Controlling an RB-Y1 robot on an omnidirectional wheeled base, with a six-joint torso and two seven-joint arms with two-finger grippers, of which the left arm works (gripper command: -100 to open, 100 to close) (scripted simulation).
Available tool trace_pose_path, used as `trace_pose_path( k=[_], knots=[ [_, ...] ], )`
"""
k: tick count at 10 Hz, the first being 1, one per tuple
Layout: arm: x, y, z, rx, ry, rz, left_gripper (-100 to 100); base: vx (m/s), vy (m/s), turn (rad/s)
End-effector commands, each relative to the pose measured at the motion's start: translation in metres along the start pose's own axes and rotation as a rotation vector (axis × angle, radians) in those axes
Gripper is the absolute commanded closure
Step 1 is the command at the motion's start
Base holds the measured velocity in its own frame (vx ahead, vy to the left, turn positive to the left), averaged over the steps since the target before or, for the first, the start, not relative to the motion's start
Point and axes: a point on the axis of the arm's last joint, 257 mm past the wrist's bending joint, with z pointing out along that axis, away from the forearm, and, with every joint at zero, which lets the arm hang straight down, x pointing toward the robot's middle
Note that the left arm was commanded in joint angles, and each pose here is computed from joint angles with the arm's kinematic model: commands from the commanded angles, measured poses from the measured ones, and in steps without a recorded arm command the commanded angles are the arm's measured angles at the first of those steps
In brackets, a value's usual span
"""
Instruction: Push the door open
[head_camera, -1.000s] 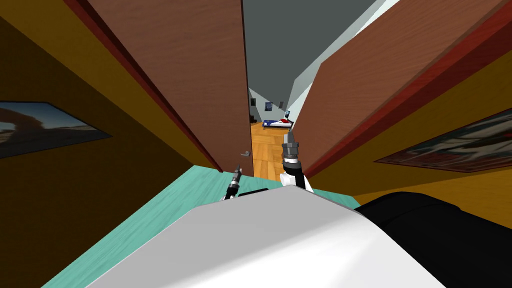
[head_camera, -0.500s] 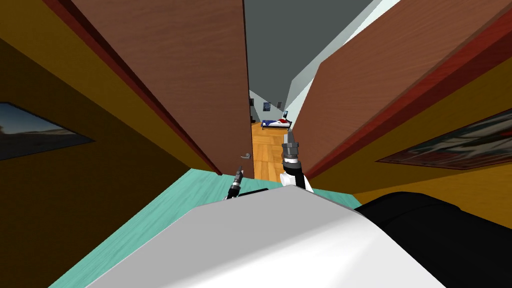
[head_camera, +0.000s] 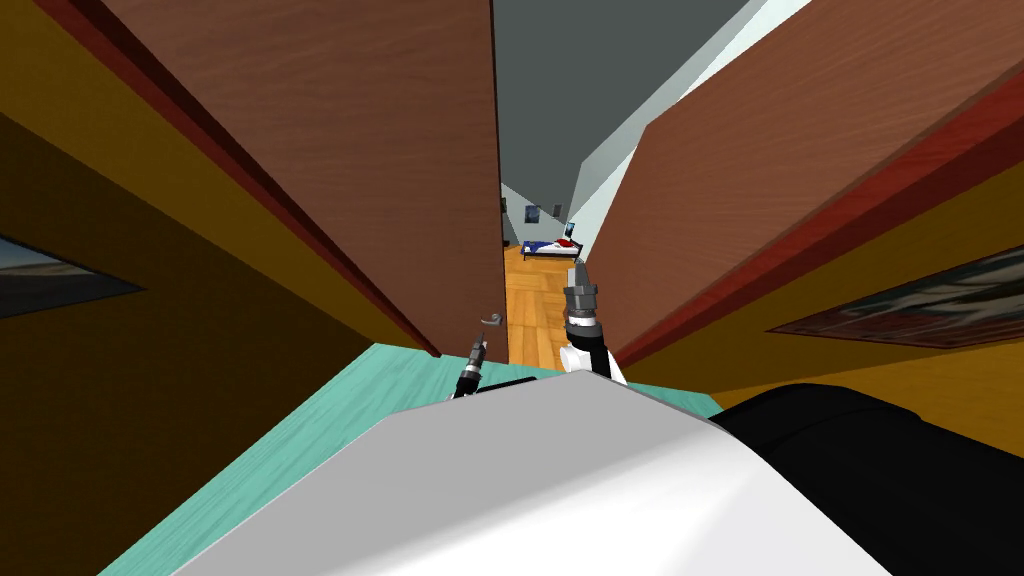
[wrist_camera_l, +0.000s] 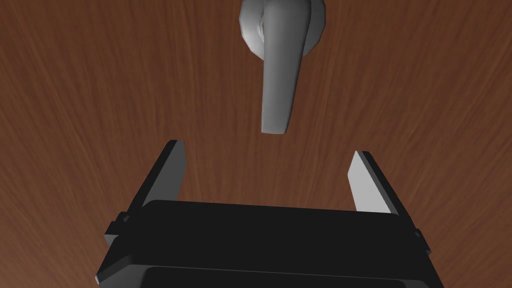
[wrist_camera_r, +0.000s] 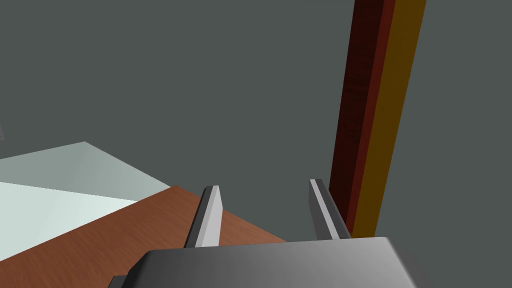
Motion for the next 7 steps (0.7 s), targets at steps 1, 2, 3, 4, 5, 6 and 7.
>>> trace_pose_path(
  k=[1,2,3,4,5,6,7],
  knots=[
    [-0.0018,0.0009,0.0003,-0.001,-0.004,0.001,-100,0.204,-0.091,-0.03],
    [-0.0026,0.0015,0.0007,-0.001,-0.007,0.0,-100,0.207,-0.092,-0.022],
    [-0.003,0.0019,0.0011,-0.001,-0.009,-0.001,-100,0.206,-0.08,-0.022],
    [-0.003,0.0021,0.0017,-0.001,-0.012,-0.003,-100,0.181,-0.071,-0.031],
    [-0.0025,0.0023,0.0025,-0.001,-0.015,-0.007,-100,0.177,-0.055,-0.023],
    [-0.0026,0.0021,0.0021,-0.001,-0.013,-0.005,-100,0.082,-0.022,0.001],
    [-0.0026,0.0021,0.0021,-0.001,-0.013,-0.005,100,-0.011,0.002,0.003]
  ],
)
